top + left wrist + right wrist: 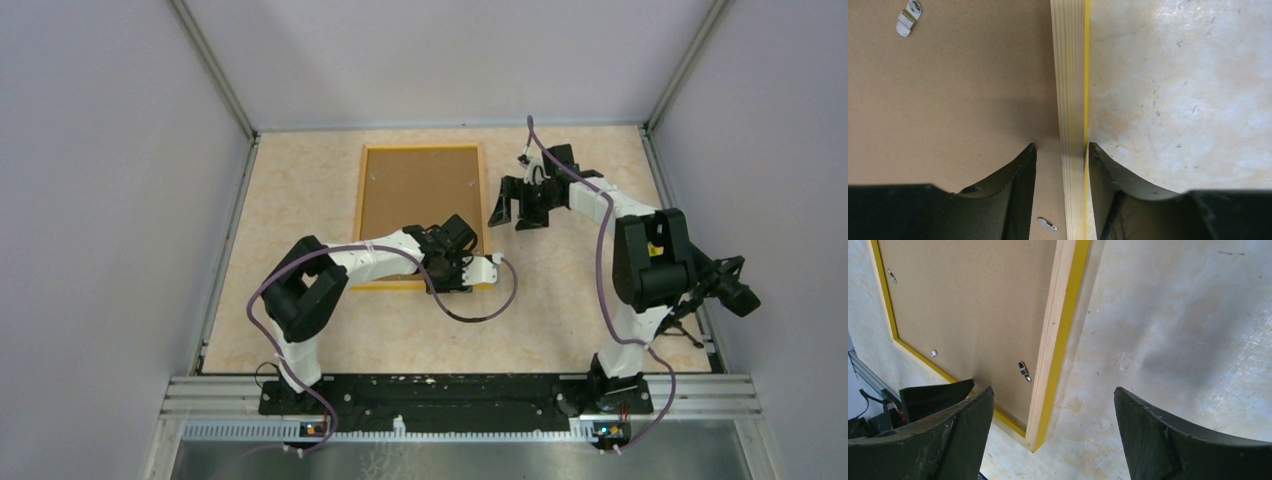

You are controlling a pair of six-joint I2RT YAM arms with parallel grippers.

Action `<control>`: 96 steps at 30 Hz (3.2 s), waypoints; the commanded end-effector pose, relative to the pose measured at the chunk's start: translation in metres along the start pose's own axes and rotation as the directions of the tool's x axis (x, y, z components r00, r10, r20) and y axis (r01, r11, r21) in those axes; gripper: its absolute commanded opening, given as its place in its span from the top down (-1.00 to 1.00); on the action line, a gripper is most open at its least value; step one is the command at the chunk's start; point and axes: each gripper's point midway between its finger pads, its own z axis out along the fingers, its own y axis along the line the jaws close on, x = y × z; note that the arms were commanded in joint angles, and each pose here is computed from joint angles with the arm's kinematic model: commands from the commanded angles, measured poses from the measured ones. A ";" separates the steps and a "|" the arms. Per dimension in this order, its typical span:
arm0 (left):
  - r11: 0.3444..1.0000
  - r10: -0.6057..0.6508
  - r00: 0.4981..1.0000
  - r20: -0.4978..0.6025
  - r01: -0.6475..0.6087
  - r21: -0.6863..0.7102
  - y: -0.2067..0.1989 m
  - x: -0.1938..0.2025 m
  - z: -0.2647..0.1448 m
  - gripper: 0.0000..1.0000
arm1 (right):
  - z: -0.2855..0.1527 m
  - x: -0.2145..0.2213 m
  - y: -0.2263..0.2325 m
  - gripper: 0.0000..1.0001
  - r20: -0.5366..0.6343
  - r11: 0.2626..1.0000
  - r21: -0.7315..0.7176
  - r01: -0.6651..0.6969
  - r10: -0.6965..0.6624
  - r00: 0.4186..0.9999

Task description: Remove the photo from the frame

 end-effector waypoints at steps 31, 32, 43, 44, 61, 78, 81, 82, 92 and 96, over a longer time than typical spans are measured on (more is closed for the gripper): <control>0.986 -0.166 0.957 0.238 0.154 0.069 -0.007 -0.047 -0.075 1.00 | 0.014 0.022 0.042 -0.73 -0.137 0.884 -0.387 -0.263 0.227 0.964; 0.986 -0.166 0.953 0.254 0.153 0.073 -0.009 -0.049 -0.078 1.00 | 0.014 0.021 0.043 -0.73 -0.141 0.876 -0.395 -0.275 0.238 0.961; 0.988 -0.144 0.915 0.376 0.110 0.109 -0.015 -0.065 -0.103 1.00 | 0.026 0.012 0.068 -0.64 -0.218 0.765 -0.524 -0.376 0.306 0.927; 0.989 -0.133 0.913 0.385 0.096 0.114 -0.018 -0.066 -0.104 1.00 | 0.026 0.011 0.070 -0.61 -0.223 0.752 -0.536 -0.383 0.312 0.924; 0.989 -0.125 0.903 0.411 0.082 0.122 -0.022 -0.066 -0.096 1.00 | 0.039 0.025 0.091 0.06 -0.333 0.652 -0.576 -0.492 0.363 0.870; 0.988 -0.129 0.898 0.421 0.081 0.130 -0.028 -0.063 -0.100 0.31 | 0.046 0.018 0.108 0.72 -0.348 0.639 -0.608 -0.471 0.318 0.882; 0.983 -0.169 0.891 0.421 0.125 0.131 -0.022 -0.053 -0.111 -0.35 | 0.042 0.012 0.112 0.97 -0.325 0.662 -0.609 -0.436 0.293 0.899; 0.979 -0.198 0.881 0.430 0.156 0.131 -0.015 -0.049 -0.117 -0.46 | 0.040 0.010 0.112 1.00 -0.318 0.667 -0.609 -0.429 0.290 0.902; 0.884 -0.452 0.760 0.468 0.450 0.123 0.066 -0.015 -0.195 -0.98 | 0.027 -0.005 0.118 1.00 -0.239 0.771 -0.538 -0.342 0.249 0.938; 0.791 -0.553 0.677 0.485 0.610 0.051 0.097 0.012 -0.215 -0.97 | 0.023 -0.009 0.113 1.00 -0.199 0.843 -0.464 -0.271 0.200 0.960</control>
